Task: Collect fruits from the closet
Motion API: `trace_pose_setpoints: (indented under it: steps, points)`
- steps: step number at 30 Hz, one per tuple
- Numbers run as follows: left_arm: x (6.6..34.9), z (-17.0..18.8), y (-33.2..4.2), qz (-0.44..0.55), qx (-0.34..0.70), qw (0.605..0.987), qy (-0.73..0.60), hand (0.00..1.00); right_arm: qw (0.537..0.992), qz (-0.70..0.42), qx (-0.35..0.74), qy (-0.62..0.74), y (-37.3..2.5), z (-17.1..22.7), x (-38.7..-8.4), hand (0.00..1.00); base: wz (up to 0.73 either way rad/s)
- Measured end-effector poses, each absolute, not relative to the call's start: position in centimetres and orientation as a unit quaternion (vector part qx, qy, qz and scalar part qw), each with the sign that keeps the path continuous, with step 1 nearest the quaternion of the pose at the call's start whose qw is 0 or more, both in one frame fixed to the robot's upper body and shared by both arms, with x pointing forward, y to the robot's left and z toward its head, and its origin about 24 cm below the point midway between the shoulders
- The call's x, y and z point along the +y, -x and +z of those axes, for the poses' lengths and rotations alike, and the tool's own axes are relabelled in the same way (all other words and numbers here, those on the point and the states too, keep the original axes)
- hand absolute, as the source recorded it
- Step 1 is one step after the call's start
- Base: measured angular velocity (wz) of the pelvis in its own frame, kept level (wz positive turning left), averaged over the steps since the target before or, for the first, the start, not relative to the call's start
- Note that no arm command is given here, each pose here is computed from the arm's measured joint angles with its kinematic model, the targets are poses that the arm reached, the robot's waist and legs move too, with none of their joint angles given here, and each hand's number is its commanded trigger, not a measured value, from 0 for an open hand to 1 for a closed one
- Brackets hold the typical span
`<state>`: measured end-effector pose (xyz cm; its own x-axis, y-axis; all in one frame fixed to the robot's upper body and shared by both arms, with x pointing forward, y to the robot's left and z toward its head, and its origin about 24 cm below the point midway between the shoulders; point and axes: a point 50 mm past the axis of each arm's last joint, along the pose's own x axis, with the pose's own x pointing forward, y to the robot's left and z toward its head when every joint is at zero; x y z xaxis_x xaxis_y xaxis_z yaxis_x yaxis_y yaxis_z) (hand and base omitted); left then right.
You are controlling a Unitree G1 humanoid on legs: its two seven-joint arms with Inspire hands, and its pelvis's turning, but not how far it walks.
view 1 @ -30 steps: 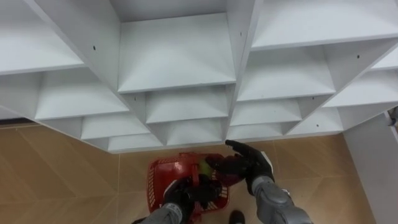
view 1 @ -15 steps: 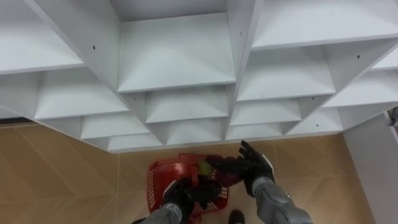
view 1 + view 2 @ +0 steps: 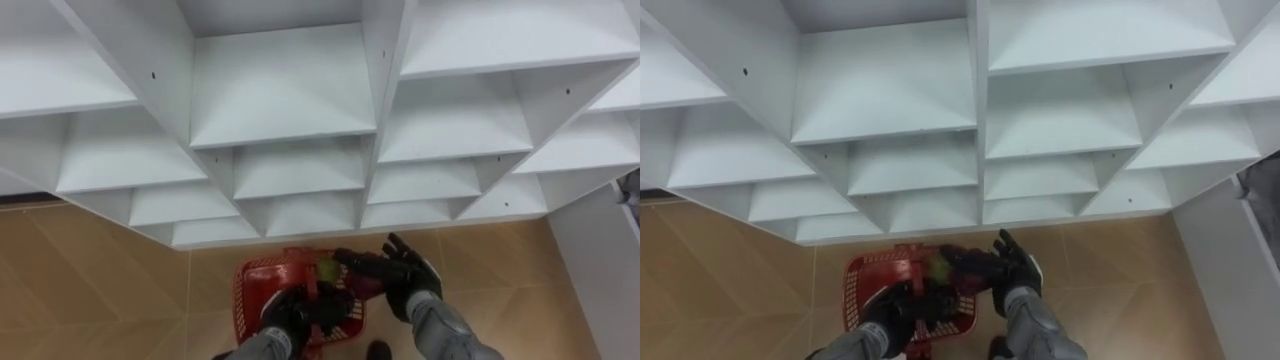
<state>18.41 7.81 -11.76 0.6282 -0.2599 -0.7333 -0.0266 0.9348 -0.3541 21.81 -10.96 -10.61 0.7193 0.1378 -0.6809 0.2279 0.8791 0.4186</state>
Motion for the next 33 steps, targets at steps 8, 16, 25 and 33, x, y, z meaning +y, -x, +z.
trace_pose_setpoints:
  steps: [8, 16, 25, 33]
  points:
    - [7.2, -11.4, -18.7, -0.09, 0.417, 0.883, 0.196, 1.0, 0.884, 0.082, 0.387, -0.25, -20.8, -10.8, -8.9, 0.0, 0.0]
    - [7.2, -10.9, -19.0, -0.1, 0.405, 0.885, 0.207, 1.0, 0.889, 0.121, 0.371, -0.238, -21.1, -10.5, -9.5, 0.0, 0.0]
    - [8.2, -10.6, -19.1, -0.105, 0.391, 0.892, 0.203, 1.0, 0.896, 0.176, 0.354, -0.203, -21.1, -10.0, -9.4, 0.0, 0.0]
    - [8.2, -10.5, -19.0, -0.111, 0.387, 0.893, 0.204, 1.0, 0.906, 0.203, 0.339, -0.153, -21.2, -9.5, -9.7, 0.0, 0.0]
